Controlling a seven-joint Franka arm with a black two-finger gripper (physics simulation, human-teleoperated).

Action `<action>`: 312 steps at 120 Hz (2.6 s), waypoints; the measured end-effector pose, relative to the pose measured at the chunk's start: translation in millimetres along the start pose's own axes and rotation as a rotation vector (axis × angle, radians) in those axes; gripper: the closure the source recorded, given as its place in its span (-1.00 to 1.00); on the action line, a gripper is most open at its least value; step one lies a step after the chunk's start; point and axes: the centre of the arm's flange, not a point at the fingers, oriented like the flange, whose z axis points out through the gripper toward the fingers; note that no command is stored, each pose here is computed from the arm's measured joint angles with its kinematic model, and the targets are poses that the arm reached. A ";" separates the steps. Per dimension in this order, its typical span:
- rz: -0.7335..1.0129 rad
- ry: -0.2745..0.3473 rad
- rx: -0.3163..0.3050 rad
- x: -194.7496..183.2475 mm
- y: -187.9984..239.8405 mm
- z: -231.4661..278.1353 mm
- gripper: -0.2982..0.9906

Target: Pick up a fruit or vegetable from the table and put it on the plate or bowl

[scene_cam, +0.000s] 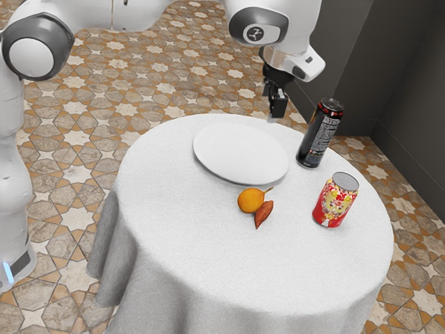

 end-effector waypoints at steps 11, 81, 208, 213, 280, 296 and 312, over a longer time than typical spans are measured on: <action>0.045 0.043 -0.011 5.6 27.1 -21.2 -0.54; 0.019 -0.161 -0.099 -28.8 66.1 46.1 -0.54; -0.062 -0.097 -0.290 -9.7 54.6 166.6 -0.54; -0.057 -0.099 -0.296 -8.8 55.7 170.0 -0.54; 0.007 -0.109 -0.347 -4.8 84.0 187.9 -0.54; 0.015 -0.119 -0.367 -4.5 89.8 194.2 -0.54; 0.016 -0.132 -0.380 -7.0 93.6 199.2 -0.54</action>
